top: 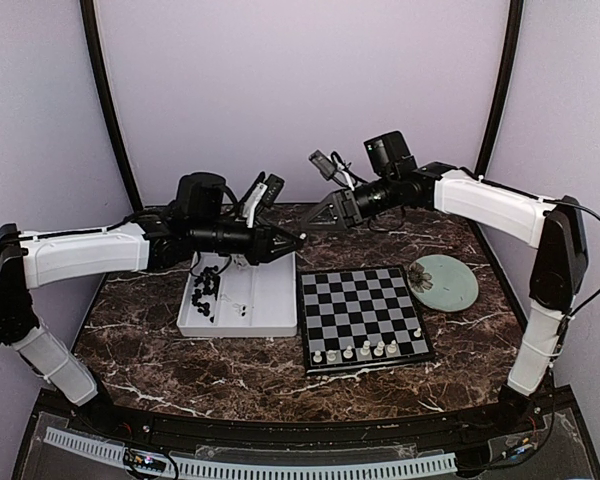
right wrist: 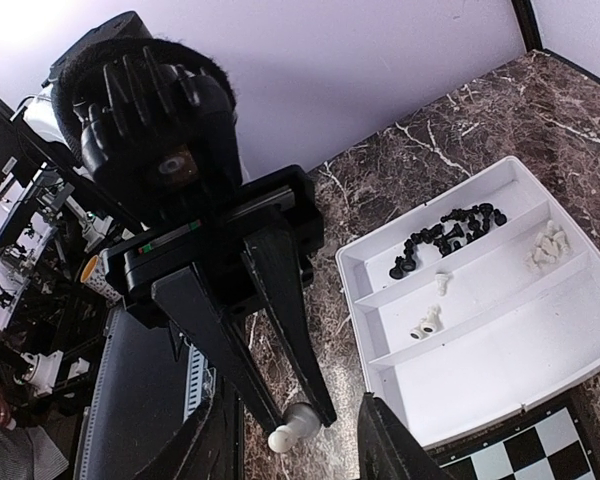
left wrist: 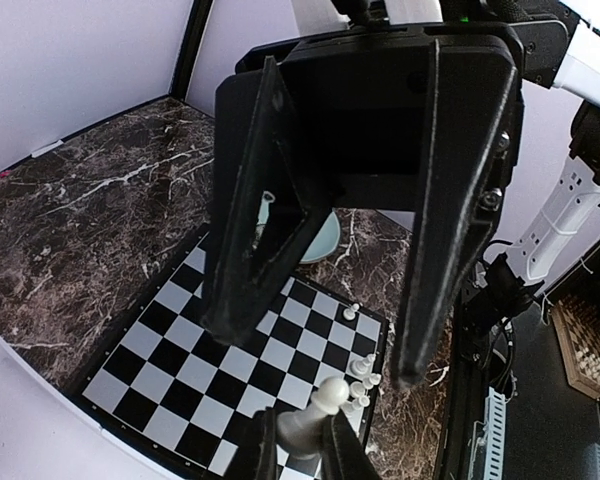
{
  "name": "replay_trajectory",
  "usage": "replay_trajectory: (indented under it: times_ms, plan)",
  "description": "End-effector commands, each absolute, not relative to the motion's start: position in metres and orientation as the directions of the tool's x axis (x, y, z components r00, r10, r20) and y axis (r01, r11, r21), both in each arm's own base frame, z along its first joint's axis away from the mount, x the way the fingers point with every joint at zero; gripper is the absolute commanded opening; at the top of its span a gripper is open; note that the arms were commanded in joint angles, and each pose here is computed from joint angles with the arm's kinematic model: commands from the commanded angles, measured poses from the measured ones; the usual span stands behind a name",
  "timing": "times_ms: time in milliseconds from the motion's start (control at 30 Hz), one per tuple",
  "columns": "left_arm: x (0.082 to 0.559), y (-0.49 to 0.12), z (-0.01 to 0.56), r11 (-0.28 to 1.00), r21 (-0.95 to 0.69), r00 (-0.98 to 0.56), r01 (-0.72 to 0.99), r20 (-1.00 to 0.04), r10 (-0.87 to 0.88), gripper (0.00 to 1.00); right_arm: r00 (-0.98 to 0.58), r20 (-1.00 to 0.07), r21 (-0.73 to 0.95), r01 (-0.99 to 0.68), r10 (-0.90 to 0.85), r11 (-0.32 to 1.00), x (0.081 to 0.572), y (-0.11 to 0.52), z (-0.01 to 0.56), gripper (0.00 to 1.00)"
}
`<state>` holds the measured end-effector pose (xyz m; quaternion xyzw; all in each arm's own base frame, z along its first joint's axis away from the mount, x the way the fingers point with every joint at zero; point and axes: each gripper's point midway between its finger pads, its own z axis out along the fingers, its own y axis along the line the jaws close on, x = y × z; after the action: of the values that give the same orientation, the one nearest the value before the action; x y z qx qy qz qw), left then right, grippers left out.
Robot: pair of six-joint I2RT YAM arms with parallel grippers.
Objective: Set up the chess pieces on the board
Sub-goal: Pass from the left arm to the right
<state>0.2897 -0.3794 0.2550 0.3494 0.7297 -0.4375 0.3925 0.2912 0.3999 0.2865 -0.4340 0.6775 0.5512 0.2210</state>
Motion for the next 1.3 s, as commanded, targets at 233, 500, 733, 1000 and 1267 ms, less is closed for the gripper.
replay_trajectory:
  times_ms: [233,500,733,1000,1267]
  plan:
    - [0.29,-0.387,0.28,0.334,-0.364,-0.422,0.869,-0.899,0.117,0.12,-0.433,-0.824,0.438,-0.896,-0.366,0.075,0.286,0.404,0.289,0.38]
    - [0.29,-0.386,0.283,0.341,-0.363,-0.42,0.867,-0.901,0.111,0.12,-0.43,-0.821,0.435,-0.897,-0.375,0.078,0.282,0.405,0.285,0.3]
    - [0.294,-0.385,0.284,0.36,-0.367,-0.424,0.858,-0.901,0.093,0.12,-0.427,-0.821,0.431,-0.899,-0.378,0.081,0.279,0.405,0.284,0.29]
    - [0.298,-0.384,0.285,0.373,-0.372,-0.427,0.85,-0.901,0.075,0.12,-0.438,-0.816,0.438,-0.894,-0.377,0.09,0.279,0.405,0.281,0.24]
    - [0.298,-0.386,0.285,0.363,-0.392,-0.438,0.845,-0.898,0.051,0.12,-0.446,-0.813,0.443,-0.891,-0.375,0.1,0.28,0.405,0.278,0.22]
